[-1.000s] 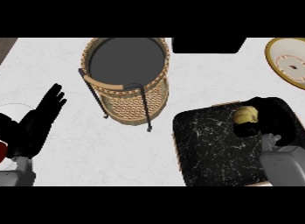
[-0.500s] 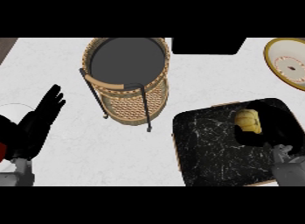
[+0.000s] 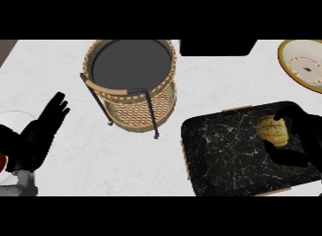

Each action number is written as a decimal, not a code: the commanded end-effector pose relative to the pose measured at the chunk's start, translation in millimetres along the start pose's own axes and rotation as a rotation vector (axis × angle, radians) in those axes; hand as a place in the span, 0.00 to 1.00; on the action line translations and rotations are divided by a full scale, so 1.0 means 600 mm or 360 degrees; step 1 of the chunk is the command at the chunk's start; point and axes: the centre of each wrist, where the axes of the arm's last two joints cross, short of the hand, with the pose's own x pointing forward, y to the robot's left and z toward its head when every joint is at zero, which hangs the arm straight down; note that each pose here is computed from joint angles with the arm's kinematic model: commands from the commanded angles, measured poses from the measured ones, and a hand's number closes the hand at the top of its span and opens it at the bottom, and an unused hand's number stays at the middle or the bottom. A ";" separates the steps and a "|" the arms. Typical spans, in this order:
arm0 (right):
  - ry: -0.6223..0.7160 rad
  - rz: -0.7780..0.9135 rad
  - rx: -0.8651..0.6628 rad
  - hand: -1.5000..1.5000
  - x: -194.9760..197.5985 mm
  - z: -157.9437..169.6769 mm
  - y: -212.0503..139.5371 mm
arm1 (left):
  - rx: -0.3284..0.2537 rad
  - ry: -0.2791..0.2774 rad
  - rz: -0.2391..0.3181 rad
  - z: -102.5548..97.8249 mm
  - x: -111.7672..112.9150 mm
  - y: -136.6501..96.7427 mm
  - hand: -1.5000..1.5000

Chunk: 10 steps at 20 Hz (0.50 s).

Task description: Pick the squash from the tray and place it in the tiered basket

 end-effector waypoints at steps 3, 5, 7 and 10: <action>-0.0265 -0.0523 -0.0438 1.00 0.047 0.019 -0.057 | 0.0029 0.0017 0.0018 0.006 -0.010 0.006 0.50; -0.0375 -0.0636 -0.0504 1.00 0.052 0.046 -0.102 | 0.0014 0.0011 0.0023 0.007 -0.007 -0.009 0.50; -0.0414 -0.0646 -0.0497 1.00 0.067 0.066 -0.143 | 0.0028 0.0023 -0.0013 -0.002 -0.022 -0.008 0.50; -0.0496 -0.0726 -0.0455 1.00 0.089 0.068 -0.161 | -0.0016 0.0011 0.0012 -0.018 -0.016 0.002 0.50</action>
